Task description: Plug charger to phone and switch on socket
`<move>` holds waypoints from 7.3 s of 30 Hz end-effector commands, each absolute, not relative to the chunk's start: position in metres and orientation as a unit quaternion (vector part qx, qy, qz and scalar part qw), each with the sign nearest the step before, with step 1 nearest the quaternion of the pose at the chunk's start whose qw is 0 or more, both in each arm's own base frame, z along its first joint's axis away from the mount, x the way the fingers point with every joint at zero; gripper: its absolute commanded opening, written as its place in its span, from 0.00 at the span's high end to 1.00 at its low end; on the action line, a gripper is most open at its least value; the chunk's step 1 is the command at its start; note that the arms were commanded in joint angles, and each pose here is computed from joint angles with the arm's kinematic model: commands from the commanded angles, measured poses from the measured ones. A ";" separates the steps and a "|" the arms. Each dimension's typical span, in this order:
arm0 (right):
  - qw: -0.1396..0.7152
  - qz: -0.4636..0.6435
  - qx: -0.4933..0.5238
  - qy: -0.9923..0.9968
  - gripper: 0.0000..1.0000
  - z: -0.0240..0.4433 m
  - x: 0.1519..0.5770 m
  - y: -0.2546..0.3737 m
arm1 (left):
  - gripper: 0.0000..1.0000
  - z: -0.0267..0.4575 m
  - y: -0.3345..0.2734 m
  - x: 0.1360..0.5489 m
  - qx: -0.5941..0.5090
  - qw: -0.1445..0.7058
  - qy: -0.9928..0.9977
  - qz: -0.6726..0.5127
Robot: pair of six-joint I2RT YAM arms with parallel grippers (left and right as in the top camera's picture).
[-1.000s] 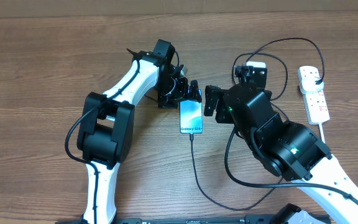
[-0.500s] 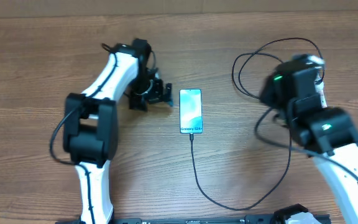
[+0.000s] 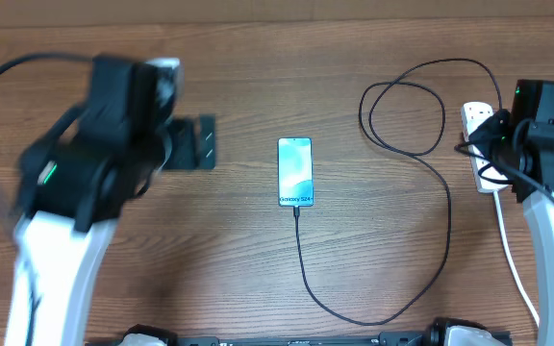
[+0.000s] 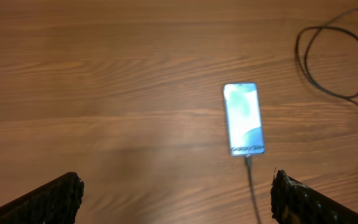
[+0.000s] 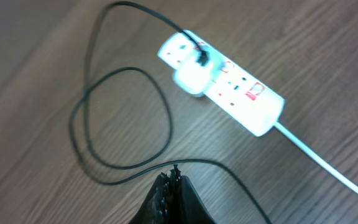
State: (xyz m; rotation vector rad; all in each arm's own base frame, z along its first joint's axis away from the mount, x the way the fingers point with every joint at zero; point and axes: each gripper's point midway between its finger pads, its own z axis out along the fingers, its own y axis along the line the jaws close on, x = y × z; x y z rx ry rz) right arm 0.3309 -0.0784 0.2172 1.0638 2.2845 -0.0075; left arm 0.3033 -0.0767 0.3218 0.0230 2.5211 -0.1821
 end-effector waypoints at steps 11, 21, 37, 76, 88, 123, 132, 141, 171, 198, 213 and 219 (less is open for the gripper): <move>0.201 0.003 0.500 0.842 0.96 0.183 0.359 -0.156 | 0.00 0.385 -0.035 0.217 -0.018 0.410 0.911 -0.046; 0.121 0.032 0.509 0.851 0.96 0.112 0.387 -0.194 | 0.00 0.392 -0.031 0.202 -0.019 0.429 0.902 -0.052; 0.088 0.037 0.499 0.862 0.96 0.067 0.398 -0.199 | 0.00 0.426 -0.007 0.137 -0.047 0.525 0.847 -0.065; 0.109 0.044 0.486 0.866 0.96 0.056 0.419 -0.193 | 0.00 0.443 0.014 0.064 -0.091 0.616 0.780 -0.058; 0.067 0.052 0.461 0.884 0.96 0.017 0.426 -0.165 | 0.00 0.443 0.014 0.064 -0.091 0.616 0.780 -0.058; 0.531 0.128 0.366 0.753 0.96 0.442 0.337 -0.148 | 0.00 0.384 0.021 -0.015 -0.122 0.603 0.788 -0.031; 0.578 0.235 0.261 0.737 0.96 0.488 0.346 -0.102 | 0.00 0.376 0.019 -0.055 -0.142 0.661 0.737 -0.023; 0.619 0.273 0.188 0.712 0.96 0.525 0.341 -0.079 | 0.00 0.364 0.012 -0.091 -0.160 0.709 0.686 -0.008; 0.603 0.340 -0.019 0.722 0.96 0.543 0.281 0.086 | 0.00 0.369 0.013 -0.103 -0.166 0.740 0.652 -0.004; 0.635 0.334 -0.028 0.696 0.88 0.561 0.245 0.094 | 0.00 0.389 -0.002 0.056 -0.121 0.741 0.653 -0.094; 0.636 0.334 -0.029 0.695 0.83 0.562 0.241 0.094 | 0.00 0.324 -0.004 0.178 -0.089 0.741 0.654 -0.121; 0.636 0.334 -0.029 0.695 0.82 0.562 0.241 0.094 | 0.00 0.282 0.000 0.212 -0.090 0.739 0.657 -0.121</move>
